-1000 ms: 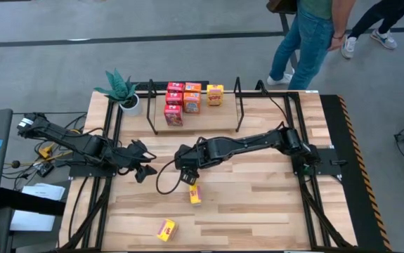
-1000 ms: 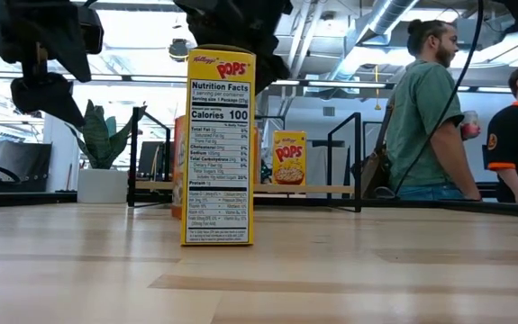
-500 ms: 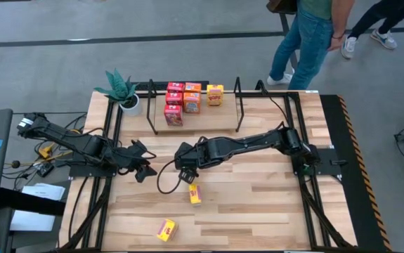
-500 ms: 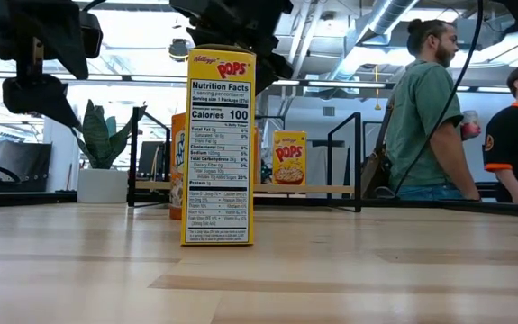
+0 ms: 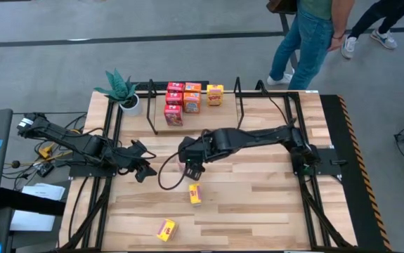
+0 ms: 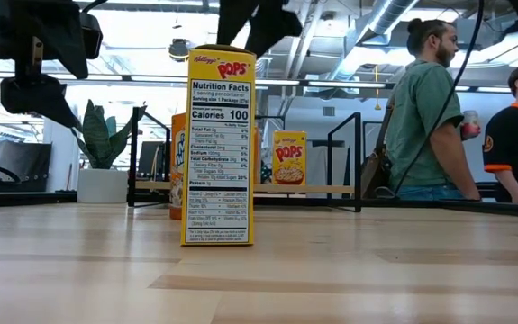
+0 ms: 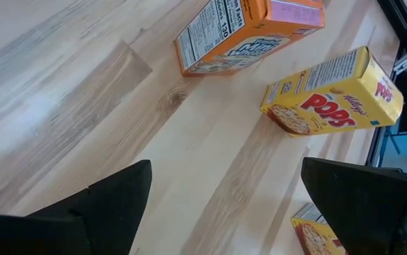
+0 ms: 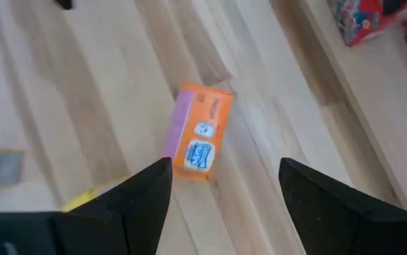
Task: Stack cereal on shelf
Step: Put the orange cereal box on the shelf aligned with the other orange cereal boxes
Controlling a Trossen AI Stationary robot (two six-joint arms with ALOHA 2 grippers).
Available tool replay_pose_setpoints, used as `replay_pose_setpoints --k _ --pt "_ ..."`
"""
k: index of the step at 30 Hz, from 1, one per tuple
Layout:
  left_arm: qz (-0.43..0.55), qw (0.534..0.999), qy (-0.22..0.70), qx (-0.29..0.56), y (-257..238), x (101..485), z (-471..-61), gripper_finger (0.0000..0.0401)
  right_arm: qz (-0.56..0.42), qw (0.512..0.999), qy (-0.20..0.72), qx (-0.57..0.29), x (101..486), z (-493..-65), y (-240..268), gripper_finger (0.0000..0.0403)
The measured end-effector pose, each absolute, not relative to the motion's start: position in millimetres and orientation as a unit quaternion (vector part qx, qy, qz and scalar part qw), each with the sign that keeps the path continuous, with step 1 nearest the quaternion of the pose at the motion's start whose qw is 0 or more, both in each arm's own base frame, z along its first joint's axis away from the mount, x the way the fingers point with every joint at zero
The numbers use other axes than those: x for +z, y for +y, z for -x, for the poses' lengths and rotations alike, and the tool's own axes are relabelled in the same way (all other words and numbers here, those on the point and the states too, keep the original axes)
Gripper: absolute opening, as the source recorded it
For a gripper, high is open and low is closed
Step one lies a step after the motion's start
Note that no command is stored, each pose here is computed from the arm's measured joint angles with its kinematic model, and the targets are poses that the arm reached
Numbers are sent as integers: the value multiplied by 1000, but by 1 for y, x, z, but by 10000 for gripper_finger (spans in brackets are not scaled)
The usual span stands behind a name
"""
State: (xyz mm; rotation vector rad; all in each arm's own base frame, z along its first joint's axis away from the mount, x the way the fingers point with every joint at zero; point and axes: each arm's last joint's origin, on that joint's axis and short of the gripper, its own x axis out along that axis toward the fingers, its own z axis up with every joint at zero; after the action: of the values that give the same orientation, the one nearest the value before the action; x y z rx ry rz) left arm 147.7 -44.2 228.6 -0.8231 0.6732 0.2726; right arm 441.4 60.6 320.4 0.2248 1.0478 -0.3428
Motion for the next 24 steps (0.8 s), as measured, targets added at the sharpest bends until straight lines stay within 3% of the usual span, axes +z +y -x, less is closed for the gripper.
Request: replay_pose_setpoints --k 9,24 --pt "370 863 322 124 -44 229 -148 355 -61 849 524 -13 334 -438 69 286" --pt "340 875 321 125 -43 228 -147 355 -127 840 527 -18 332 -440 63 300"
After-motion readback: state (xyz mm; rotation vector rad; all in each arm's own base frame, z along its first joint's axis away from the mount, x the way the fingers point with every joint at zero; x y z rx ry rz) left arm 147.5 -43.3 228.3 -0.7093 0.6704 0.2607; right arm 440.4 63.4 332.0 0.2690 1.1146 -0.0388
